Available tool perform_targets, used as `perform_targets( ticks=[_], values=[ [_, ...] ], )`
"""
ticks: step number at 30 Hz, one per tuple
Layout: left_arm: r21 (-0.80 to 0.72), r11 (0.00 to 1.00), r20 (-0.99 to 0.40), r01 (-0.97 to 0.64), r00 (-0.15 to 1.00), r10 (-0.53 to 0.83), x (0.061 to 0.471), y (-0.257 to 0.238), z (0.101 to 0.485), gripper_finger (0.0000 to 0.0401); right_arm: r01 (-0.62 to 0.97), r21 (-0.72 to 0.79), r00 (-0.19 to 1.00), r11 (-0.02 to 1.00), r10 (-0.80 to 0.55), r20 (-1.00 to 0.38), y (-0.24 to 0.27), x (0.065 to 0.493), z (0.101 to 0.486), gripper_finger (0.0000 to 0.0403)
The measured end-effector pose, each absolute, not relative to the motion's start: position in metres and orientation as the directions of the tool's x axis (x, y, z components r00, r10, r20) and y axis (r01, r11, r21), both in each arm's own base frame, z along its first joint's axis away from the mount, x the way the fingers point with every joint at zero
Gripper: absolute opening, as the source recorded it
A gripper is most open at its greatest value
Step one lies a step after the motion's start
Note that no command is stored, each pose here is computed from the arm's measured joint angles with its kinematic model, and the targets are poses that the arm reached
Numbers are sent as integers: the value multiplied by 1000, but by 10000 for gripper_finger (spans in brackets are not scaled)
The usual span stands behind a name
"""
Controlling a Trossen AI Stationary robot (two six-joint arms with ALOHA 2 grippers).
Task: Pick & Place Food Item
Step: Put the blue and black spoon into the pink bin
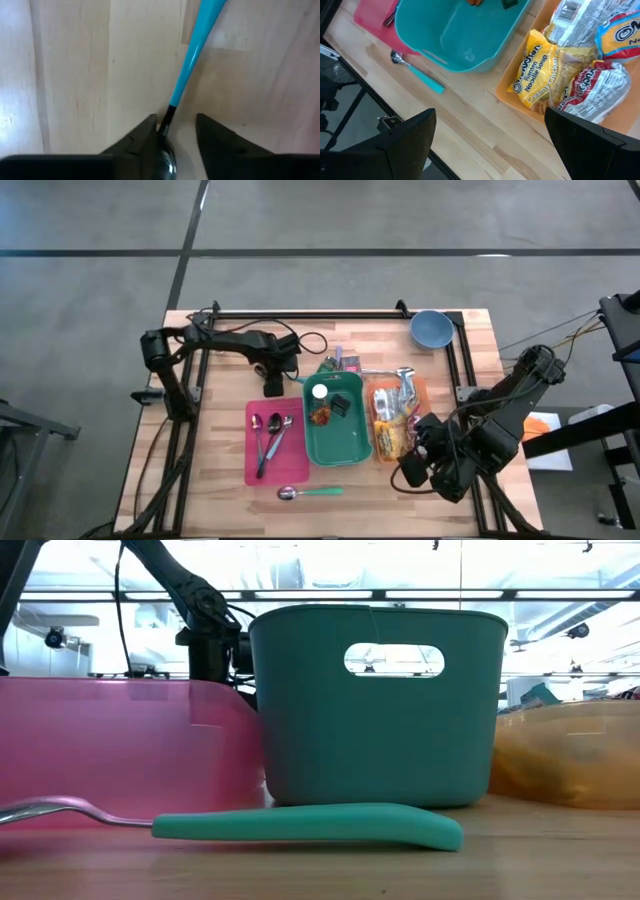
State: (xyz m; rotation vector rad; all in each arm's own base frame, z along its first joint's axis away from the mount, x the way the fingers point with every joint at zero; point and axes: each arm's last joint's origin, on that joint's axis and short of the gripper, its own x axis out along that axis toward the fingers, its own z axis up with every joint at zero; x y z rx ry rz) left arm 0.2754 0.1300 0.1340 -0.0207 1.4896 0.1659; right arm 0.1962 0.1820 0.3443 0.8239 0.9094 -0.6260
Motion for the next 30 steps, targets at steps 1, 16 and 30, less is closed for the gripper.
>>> perform_targets(
  ticks=[1, 16, 30],
  values=[
    [89, 988, -992, -124, 74, 99, 276, 130, 134, 109, 763, 346, 483, 546, -125, -867, 182, 196, 344, 369],
    [159, 969, -985, -192, 41, 169, 270, 131, 143, 2, 762, 342, 480, 550, -126, -868, 183, 197, 342, 369],
    [195, 975, -958, -105, 191, 212, 234, 111, 225, 0, 741, 315, 475, 593, -131, -870, 183, 198, 333, 369]
  ],
)
